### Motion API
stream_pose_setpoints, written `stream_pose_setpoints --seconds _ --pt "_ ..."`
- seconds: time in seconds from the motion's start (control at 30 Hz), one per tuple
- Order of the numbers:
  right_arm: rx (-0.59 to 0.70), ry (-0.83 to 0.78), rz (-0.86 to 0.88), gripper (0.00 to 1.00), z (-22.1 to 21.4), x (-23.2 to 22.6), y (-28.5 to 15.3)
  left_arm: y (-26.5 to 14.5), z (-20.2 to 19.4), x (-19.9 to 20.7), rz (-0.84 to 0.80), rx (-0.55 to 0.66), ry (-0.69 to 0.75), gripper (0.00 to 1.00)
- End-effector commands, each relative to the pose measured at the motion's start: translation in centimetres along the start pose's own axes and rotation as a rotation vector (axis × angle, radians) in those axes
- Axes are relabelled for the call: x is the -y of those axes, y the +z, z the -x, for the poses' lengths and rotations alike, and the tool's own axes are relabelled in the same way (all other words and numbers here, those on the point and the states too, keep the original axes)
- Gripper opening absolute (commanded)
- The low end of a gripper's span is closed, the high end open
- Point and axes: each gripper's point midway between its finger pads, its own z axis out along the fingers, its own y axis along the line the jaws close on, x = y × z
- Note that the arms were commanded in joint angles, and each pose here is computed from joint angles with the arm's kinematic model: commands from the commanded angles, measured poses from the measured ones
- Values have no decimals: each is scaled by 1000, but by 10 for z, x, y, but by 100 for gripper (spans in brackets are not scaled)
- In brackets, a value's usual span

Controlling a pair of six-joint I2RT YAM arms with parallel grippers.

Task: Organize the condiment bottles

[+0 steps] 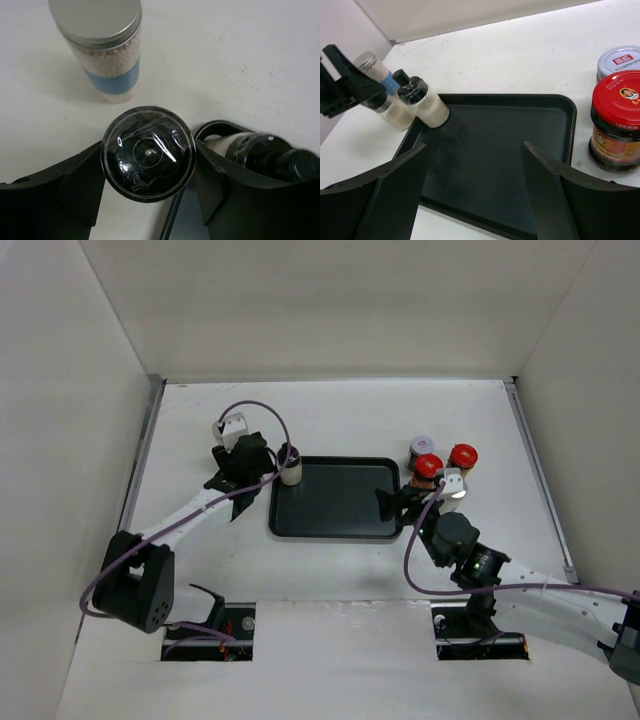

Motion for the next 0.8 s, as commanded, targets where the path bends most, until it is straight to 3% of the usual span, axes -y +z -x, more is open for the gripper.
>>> stream_pose_setpoints --seconds 0.0,0.2,0.3,0.53,0.77 --pt "39 39 18 81 12 -5 1 -31 34 -2 -21 113 -51 38" --pt "44 45 22 81 13 -6 0 -85 47 -27 -13 145 -33 37" --pt "42 44 23 81 13 -6 0 -108 51 -21 -74 129 -25 37" --pt "55 54 11 81 15 -1 -1 -143 45 67 -326 105 -20 36" --pt "65 54 -19 81 16 6 -1 -133 41 147 -458 106 -20 36"
